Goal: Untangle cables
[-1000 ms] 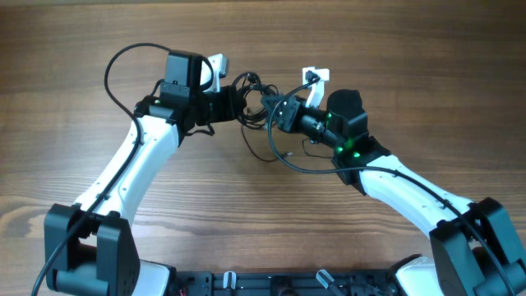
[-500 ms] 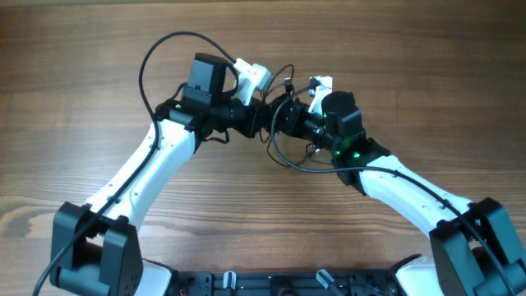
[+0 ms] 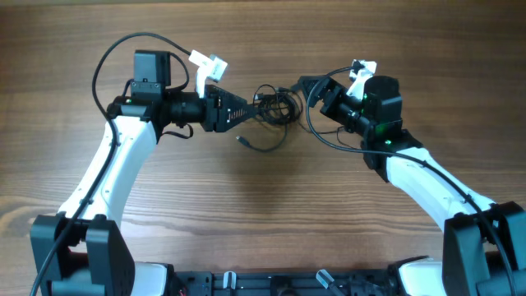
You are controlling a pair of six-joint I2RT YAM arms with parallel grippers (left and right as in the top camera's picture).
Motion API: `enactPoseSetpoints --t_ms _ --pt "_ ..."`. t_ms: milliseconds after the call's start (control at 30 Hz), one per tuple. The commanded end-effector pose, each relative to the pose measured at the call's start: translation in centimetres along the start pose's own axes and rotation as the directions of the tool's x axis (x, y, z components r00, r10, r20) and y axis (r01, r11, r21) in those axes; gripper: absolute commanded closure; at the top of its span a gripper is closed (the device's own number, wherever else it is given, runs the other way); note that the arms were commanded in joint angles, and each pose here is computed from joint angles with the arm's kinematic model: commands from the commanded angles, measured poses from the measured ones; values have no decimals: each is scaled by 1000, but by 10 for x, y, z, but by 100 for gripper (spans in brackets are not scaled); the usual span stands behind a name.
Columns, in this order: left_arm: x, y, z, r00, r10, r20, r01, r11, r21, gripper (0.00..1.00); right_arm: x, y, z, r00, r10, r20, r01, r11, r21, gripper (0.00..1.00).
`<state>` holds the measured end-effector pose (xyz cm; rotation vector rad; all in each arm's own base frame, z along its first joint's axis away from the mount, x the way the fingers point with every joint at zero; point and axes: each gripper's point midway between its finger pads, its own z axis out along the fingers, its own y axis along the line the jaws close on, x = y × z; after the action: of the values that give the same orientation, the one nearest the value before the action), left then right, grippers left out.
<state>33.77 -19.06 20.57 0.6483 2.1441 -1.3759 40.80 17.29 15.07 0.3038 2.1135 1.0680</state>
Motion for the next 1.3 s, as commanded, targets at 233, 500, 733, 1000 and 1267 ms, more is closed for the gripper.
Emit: enactPoseSetpoints --t_ms 233,500,733,1000,1267 --pt "5 71 1 862 -466 197 504 752 -426 0 25 20 7 929 -355 -106 347 934 -88 0" --pt "94 109 89 330 -884 332 877 156 -455 51 -15 -22 -9 997 -66 -40 68 997 46 0" --pt "79 150 82 435 -731 526 858 161 -487 57 -2 -33 -10 995 -28 -93 37 996 87 0" --pt "73 152 82 444 -718 536 862 178 -475 49 5 -34 -11 992 -13 -122 24 996 87 0" --pt "98 171 104 494 -681 540 822 163 -546 96 17 -22 -12 983 -5 -184 8 1000 15 0"
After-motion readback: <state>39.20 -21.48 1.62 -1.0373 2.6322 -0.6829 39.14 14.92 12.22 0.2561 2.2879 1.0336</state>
